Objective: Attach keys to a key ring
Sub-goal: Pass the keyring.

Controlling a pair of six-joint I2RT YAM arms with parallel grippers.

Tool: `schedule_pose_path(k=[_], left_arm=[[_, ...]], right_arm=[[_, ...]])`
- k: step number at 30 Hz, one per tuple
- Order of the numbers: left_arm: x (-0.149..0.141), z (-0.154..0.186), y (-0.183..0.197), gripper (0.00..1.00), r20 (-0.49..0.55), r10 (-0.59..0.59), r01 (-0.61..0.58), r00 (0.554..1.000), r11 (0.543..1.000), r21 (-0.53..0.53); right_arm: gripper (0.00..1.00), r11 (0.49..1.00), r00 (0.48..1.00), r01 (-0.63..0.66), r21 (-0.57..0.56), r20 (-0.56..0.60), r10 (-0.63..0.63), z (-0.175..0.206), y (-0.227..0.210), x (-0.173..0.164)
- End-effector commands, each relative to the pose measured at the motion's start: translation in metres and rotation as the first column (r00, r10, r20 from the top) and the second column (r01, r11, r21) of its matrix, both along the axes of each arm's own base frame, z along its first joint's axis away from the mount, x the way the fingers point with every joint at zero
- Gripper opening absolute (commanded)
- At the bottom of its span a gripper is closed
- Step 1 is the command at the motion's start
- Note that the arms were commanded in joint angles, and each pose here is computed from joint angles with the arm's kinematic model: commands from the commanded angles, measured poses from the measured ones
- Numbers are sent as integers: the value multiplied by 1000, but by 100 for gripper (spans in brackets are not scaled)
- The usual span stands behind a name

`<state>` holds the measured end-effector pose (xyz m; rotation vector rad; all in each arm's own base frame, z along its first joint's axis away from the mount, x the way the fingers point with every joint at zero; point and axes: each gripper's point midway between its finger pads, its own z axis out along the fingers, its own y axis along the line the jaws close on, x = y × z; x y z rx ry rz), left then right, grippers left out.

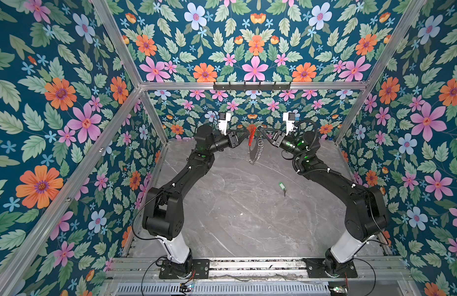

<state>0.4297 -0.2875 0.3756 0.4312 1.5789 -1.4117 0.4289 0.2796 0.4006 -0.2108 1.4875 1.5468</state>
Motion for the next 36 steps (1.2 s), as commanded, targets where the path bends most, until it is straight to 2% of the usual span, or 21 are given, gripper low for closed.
schedule_pose_path(k=[1, 5, 9, 12, 19, 36], left_arm=[[-19, 33, -2, 38, 102, -64, 73, 993, 993, -87], [-29, 48, 0, 40, 131, -96, 115, 987, 982, -151], [-32, 51, 0, 38, 129, -126, 149, 984, 971, -188], [-31, 50, -1, 34, 120, -142, 165, 982, 965, -205], [-24, 44, -7, 34, 107, -148, 167, 983, 964, -208], [-22, 46, -26, 14, 106, -195, 214, 975, 953, -213]], right_arm=[[0, 999, 998, -7, 48, 70, 4, 21, -1, -6], [0, 998, 998, -10, 57, 63, 6, 18, 0, -3], [0, 997, 998, -17, 72, 59, 12, 17, 1, -1], [0, 997, 998, -23, 76, 63, 18, 18, 3, -1], [0, 996, 997, -41, 78, 65, 36, 19, 5, -4], [0, 993, 994, -83, 84, 78, 76, 26, 7, -11]])
